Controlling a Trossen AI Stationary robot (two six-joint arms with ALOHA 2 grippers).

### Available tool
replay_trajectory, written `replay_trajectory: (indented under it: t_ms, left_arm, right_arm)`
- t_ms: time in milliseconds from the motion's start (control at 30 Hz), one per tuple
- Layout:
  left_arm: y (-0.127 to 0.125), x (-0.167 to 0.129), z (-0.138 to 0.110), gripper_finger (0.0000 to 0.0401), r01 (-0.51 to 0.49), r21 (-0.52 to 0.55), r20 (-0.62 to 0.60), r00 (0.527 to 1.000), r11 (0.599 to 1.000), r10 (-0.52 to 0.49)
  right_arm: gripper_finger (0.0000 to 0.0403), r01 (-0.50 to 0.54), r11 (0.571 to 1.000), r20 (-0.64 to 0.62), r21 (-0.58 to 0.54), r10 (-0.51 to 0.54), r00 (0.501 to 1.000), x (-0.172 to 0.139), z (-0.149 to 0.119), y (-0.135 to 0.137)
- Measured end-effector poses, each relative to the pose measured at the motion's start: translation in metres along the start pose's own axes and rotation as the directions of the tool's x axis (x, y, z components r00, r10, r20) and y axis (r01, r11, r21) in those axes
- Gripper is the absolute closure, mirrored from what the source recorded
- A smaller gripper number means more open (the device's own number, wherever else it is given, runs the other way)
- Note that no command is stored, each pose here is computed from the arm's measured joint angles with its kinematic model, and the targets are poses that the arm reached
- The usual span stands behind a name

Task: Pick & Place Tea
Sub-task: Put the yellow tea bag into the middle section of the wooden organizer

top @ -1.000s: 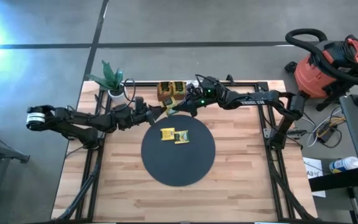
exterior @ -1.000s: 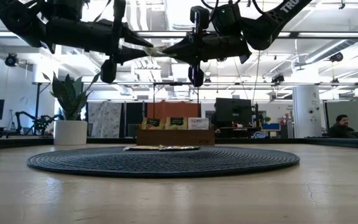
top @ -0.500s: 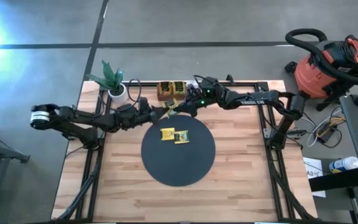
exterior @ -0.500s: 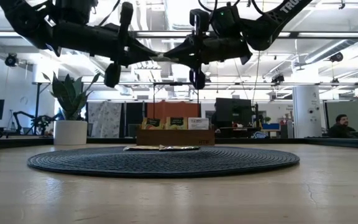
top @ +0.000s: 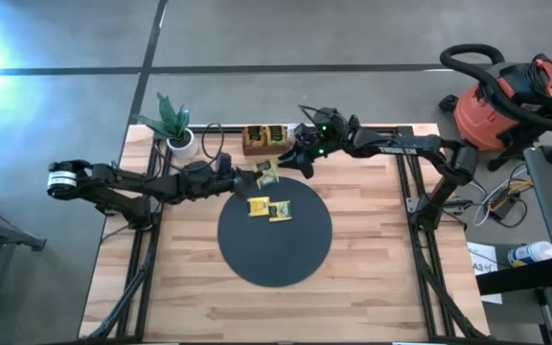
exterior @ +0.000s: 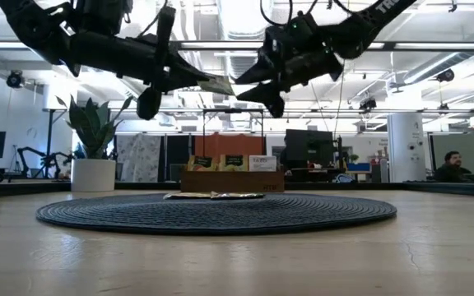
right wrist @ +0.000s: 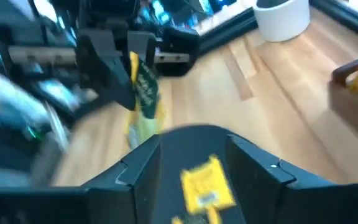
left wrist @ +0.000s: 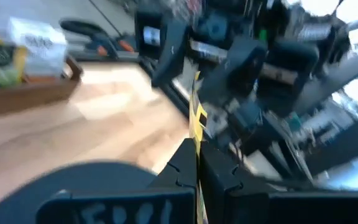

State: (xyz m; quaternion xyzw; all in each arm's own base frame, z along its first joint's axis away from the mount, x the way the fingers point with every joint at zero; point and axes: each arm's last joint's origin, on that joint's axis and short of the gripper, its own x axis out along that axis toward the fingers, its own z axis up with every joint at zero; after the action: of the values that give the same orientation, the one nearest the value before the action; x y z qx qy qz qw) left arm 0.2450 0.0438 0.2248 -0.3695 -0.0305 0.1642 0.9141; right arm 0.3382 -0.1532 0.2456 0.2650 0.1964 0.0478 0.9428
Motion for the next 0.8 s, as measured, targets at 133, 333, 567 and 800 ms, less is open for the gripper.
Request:
replay_trajectory:
  t_ms: [133,333,567,800]
  left_arm:
    - [-0.001,0.004,-0.002,0.0398,-0.018,0.053,-0.088,0.996,0.998,0.023]
    - [-0.010,0.025,0.002,0.0398,-0.054,0.245,-0.166,0.981,0.968,0.097]
    - [-0.029,0.058,0.009,0.0398,-0.033,0.471,-0.249,0.954,0.882,0.169]
    - [-0.037,0.080,0.014,0.0398,0.003,0.572,-0.244,0.955,0.820,0.167]
  right_arm:
    - [0.0226,0.025,0.997,-0.128,-0.067,-0.033,0.991,-0.008,0.013,0.011]
    - [0.0232,0.009,0.985,-0.231,-0.174,-0.050,0.972,-0.010,0.029,0.021]
    - [0.0240,0.012,0.944,-0.288,-0.329,-0.112,0.951,-0.019,0.040,0.029]
    - [0.0252,-0.022,0.938,-0.384,-0.346,-0.121,0.915,-0.023,0.034,0.032]
